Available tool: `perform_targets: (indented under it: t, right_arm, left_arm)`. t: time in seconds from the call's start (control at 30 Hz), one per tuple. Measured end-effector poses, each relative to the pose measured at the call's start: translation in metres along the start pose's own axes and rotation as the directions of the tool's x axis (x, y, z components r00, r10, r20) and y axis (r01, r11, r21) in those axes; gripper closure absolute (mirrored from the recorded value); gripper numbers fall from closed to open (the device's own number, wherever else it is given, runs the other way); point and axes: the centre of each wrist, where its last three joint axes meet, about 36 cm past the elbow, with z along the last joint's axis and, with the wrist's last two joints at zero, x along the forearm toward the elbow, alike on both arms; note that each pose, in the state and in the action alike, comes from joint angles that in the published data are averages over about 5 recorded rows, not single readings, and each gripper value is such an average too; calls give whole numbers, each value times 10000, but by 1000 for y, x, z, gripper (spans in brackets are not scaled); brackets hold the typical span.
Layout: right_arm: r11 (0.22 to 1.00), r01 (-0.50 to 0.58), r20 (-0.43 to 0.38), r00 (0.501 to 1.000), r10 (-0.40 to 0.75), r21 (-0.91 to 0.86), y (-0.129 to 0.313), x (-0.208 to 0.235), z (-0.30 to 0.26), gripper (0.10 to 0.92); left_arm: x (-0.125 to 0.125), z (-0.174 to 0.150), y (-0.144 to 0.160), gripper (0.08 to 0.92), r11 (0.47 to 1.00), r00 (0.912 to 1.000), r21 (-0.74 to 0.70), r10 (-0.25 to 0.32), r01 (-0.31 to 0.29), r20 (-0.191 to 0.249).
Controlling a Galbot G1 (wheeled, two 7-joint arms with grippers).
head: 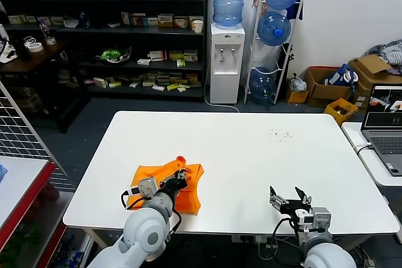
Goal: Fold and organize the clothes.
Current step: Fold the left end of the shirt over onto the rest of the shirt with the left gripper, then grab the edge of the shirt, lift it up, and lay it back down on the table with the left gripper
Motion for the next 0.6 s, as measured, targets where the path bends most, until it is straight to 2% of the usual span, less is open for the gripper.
perform_targets:
  t: [0.17,0.3,0.43,0.6]
  right_arm:
    - [10000,-6,-37,10000,6,21,0,0,1,200]
    - [10000,-12,-40,10000,12,38,-1,0,2,200]
    - [10000,10,-29,10000,-10,20,0,-1,2,200]
    - [10000,65,-45,10000,-65,16,3,-2,2,200]
  left_arm:
    - [4,-5,1,527,9999,10000,110,63,-64,69]
    - [5,-11,17,414,9999,9997,71,-118,117,217]
    - [6,-15,49,302,9982,9975,-186,-567,575,426]
    - [9,-20,106,190,9892,9895,-612,-1288,1328,659]
